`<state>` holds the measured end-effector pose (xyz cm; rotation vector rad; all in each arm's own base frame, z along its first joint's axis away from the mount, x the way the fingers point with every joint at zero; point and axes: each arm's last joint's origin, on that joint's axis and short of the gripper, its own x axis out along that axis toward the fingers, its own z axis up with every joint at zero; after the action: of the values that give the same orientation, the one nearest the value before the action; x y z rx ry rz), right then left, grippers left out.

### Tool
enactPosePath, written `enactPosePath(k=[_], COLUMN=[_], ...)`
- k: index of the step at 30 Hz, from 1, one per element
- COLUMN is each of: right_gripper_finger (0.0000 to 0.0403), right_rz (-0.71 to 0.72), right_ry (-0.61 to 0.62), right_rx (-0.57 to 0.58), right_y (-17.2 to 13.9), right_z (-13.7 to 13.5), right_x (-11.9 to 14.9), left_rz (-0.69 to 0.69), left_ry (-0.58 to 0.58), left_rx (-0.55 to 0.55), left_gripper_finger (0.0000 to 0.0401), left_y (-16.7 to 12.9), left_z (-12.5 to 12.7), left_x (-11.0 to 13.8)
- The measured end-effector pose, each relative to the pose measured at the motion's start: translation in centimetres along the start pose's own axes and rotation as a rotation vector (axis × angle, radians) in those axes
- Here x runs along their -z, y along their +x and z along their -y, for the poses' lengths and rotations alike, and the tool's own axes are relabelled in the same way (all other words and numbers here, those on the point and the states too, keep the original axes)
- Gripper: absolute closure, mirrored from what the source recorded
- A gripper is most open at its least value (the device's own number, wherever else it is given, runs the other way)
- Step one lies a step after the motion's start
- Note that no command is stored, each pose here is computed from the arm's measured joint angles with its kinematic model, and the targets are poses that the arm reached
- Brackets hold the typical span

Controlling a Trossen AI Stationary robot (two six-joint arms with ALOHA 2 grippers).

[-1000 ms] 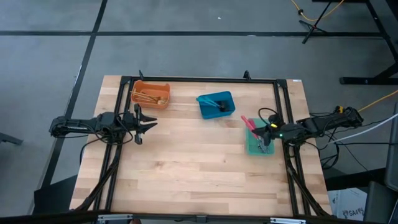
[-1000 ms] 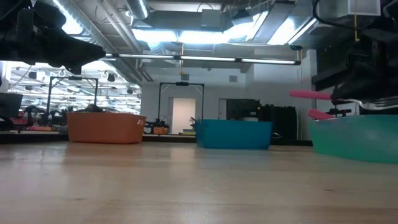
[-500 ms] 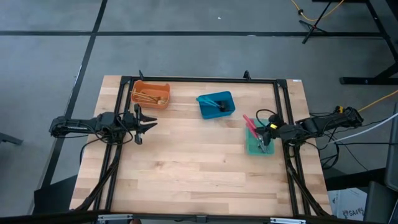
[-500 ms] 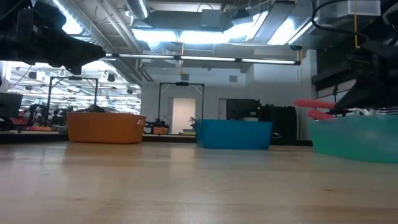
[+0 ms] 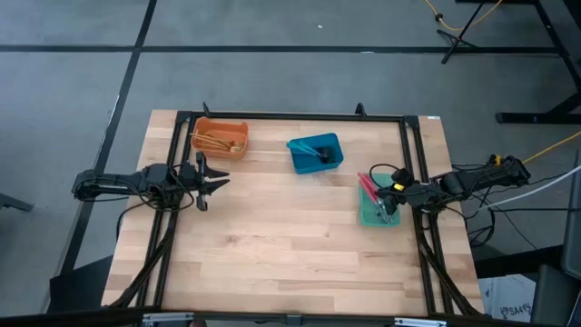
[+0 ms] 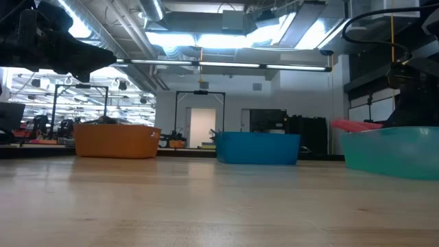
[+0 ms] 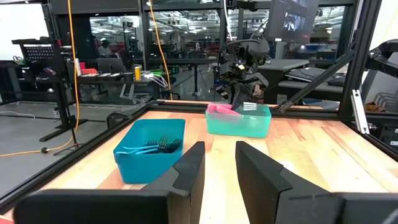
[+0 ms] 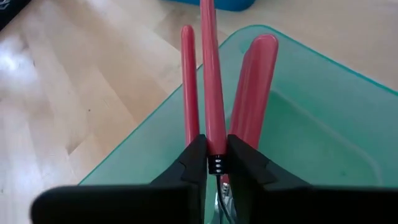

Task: Sort silverware by color (type)
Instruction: Put the pink fork into the green bin, then return to Home Position

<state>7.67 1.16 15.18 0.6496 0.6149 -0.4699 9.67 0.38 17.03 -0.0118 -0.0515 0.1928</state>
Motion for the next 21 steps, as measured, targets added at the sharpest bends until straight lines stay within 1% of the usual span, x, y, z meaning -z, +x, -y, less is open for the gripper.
enactPosePath(k=[7, 10, 21], right_gripper_finger=[0.0317, 0.0306, 0.0302], right_rz=[0.0, 0.0, -0.001], right_ry=[0.0, -0.001, 0.002], right_rx=[0.001, 0.001, -0.011], right_y=[0.0, 0.0, -0.18], right_z=[0.01, 0.01, -0.14], right_x=[0.0, 0.0, -0.17], left_rz=[0.0, 0.0, 0.0], left_ry=[0.0, -0.001, -0.001], left_rx=[0.0, 0.0, 0.0], left_gripper_finger=[0.0317, 0.0317, 0.0317], left_y=[0.0, 0.0, 0.0], left_z=[0.0, 0.0, 0.0], left_x=[0.0, 0.0, 0.0])
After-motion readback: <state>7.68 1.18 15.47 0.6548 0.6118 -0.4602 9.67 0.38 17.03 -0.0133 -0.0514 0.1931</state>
